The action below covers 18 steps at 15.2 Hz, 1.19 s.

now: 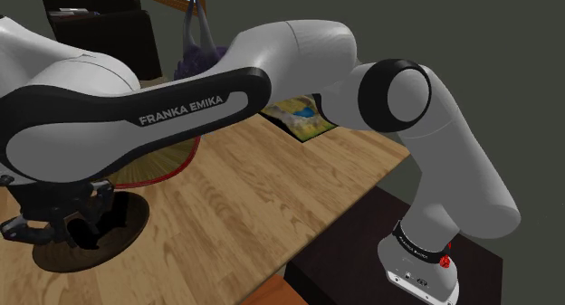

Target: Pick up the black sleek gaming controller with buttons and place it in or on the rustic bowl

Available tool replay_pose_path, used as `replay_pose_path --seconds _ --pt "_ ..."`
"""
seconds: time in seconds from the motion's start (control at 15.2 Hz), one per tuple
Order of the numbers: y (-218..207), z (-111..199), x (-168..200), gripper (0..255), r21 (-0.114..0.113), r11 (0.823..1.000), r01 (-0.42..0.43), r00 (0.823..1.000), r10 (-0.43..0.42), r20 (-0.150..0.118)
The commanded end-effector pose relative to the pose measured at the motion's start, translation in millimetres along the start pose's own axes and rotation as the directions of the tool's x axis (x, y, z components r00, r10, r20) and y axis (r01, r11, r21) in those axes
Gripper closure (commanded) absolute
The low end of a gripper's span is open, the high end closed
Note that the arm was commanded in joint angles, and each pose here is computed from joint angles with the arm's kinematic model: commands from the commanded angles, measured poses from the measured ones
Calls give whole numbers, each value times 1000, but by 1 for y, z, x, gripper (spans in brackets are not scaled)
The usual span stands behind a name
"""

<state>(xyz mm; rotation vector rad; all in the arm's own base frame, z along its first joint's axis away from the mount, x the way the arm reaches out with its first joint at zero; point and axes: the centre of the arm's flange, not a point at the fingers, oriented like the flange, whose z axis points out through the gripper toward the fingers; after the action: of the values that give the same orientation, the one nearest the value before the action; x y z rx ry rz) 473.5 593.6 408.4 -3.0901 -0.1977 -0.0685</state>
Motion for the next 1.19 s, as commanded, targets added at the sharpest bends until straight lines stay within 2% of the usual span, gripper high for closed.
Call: replay_pose_path --seconds 0.0,0.2,0.26,0.59,0.86,1.12 --pt "0 0 0 255 0 1000 0 1000 0 0" --pt "0 0 0 255 0 1000 0 1000 0 0" --pt "0 1 0 0 0 1000 0 1000 0 0" --pt "0 0 0 0 0 1000 0 1000 0 0" --pt "0 -50 0 0 0 1000 0 1000 0 0" --pt "0 -50 0 0 0 1000 0 1000 0 0"
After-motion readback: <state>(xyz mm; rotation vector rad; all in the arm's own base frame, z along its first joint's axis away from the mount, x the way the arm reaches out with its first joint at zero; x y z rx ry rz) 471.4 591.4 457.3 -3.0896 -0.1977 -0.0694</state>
